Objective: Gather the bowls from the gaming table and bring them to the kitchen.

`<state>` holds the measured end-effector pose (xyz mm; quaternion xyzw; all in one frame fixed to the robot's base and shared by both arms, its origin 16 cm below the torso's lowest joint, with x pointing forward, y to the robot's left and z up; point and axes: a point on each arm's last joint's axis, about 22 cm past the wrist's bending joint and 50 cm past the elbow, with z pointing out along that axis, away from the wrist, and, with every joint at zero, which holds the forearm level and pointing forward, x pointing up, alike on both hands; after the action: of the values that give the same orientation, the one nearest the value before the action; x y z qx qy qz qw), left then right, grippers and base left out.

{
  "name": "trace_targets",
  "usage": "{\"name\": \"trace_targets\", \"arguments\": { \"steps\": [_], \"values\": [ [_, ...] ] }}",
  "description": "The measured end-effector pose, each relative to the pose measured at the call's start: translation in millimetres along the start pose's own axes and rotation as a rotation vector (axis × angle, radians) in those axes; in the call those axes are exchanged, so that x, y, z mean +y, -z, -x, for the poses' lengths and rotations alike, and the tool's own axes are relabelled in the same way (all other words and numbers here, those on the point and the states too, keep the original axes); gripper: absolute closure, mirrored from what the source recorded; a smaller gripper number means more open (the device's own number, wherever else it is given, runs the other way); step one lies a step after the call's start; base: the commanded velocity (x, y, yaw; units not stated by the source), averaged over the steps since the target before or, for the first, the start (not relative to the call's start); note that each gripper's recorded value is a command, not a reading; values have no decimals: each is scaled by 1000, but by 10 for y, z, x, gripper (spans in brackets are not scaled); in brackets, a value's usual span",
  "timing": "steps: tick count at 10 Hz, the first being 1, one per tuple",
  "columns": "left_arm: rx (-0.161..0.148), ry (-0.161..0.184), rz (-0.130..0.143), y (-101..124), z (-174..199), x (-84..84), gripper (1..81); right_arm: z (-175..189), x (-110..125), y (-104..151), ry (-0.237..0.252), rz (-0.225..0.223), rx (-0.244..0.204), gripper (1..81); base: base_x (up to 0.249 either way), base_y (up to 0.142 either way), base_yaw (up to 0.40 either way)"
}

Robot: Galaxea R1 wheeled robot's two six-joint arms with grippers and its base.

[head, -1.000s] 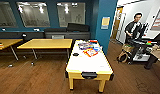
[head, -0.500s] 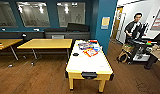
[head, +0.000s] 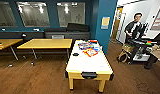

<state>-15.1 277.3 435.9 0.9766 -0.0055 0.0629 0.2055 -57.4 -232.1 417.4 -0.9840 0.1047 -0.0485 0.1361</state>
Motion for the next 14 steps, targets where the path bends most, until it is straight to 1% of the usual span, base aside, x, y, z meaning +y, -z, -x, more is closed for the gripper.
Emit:
{"name": "trace_targets", "arguments": {
  "steps": [2, 5, 6, 7, 8, 9, 10, 13, 14],
  "values": [
    [1, -1, 1, 0, -1, 3, 811, 13, 6, 3, 0, 1, -2, 811, 0, 0, -305],
    [-10, 1, 3, -3, 71, 29, 811, -36, -21, -10, 1, -3, 4, 811, 0, 0, -388],
    [7, -8, 0, -20, -76, 7, 811, 53, -41, -4, -2, -5, -8, 811, 0, 0, -400],
    [10, -8, 6, -39, -96, 46, 811, 40, -21, -1, 0, -3, -7, 811, 0, 0, -400],
    [4, -7, 4, -48, -70, 58, 811, 47, -35, -3, -1, -5, -8, 811, 0, 0, -400],
    [-14, -7, -6, -46, 19, 49, 811, 30, -69, -12, -2, -12, -6, 811, 0, 0, -400],
    [-21, -7, -10, -43, 56, 44, 811, 29, -88, -16, -2, -16, -6, 811, 0, 0, -400],
    [-22, -11, -9, -57, 52, 66, 811, 42, -140, -24, -5, -26, -8, 811, 0, 0, -400],
    [-30, -10, -13, -80, 74, 92, 811, 42, -160, -28, -6, -30, -8, 811, 0, 0, -400]
  ]
}}
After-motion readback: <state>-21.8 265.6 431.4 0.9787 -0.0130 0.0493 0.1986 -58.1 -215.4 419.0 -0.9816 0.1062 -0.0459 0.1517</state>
